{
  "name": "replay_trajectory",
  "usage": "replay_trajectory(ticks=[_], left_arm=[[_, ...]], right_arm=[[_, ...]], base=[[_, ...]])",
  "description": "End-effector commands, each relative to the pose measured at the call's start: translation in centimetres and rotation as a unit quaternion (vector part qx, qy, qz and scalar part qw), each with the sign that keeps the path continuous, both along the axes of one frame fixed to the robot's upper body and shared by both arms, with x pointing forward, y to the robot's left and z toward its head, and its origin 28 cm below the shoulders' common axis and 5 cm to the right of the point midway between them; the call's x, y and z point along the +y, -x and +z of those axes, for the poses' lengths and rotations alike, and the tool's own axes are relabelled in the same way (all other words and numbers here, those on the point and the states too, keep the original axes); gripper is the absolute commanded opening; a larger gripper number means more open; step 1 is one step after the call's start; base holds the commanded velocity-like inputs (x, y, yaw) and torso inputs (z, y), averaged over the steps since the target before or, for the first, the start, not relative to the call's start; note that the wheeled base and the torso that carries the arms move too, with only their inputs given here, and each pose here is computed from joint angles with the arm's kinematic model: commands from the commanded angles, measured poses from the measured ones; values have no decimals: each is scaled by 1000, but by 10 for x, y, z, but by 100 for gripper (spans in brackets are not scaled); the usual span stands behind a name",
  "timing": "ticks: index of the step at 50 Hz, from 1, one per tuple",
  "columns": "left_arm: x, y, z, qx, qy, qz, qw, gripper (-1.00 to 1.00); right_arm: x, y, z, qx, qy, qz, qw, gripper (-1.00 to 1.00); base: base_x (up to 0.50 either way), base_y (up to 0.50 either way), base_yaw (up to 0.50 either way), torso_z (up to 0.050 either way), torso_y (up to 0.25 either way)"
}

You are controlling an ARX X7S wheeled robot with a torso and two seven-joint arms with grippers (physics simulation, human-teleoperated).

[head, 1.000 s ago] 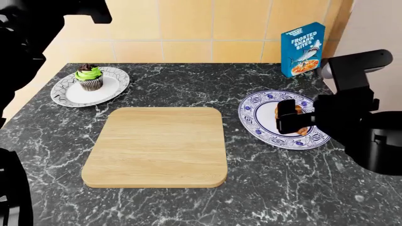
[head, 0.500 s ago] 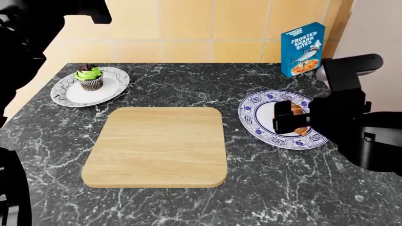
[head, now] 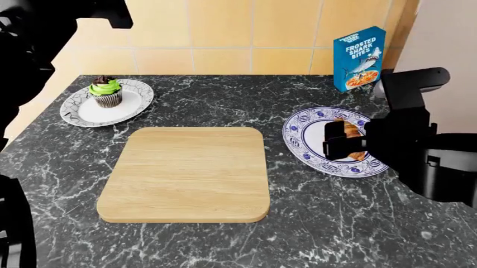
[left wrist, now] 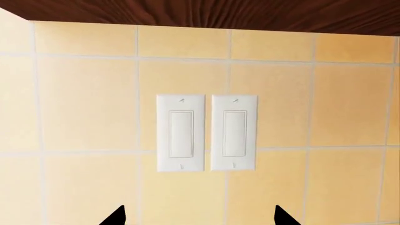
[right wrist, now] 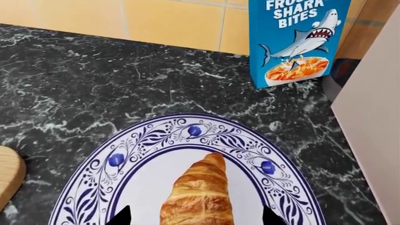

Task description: From the different types of pastries on the counter, select a croissant and place it on the cutting board. Then retrieve a jar of jam from the cabinet and place it alongside the croissant on the cutting board.

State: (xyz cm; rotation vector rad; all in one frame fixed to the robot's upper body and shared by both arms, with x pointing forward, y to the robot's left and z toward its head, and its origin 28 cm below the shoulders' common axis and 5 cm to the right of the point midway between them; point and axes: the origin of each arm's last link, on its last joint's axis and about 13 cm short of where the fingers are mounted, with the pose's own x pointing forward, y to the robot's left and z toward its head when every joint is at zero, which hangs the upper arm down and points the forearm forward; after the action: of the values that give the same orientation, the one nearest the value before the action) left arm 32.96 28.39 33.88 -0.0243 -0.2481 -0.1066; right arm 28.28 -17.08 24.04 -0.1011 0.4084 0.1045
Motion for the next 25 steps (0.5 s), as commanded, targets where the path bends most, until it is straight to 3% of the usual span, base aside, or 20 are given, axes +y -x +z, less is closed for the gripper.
replay_trajectory(ticks=[1,25], left_arm=[[0,0,0,0,0,0,1000,100],[2,2,-2,1,4,1,1000,100]], right_arm=[[0,-2,-1,4,1,-1,1000,100],[1,-2,-7,13,1,0,1000,100]], base=[[0,0,0,0,0],[0,0,0,0,0]])
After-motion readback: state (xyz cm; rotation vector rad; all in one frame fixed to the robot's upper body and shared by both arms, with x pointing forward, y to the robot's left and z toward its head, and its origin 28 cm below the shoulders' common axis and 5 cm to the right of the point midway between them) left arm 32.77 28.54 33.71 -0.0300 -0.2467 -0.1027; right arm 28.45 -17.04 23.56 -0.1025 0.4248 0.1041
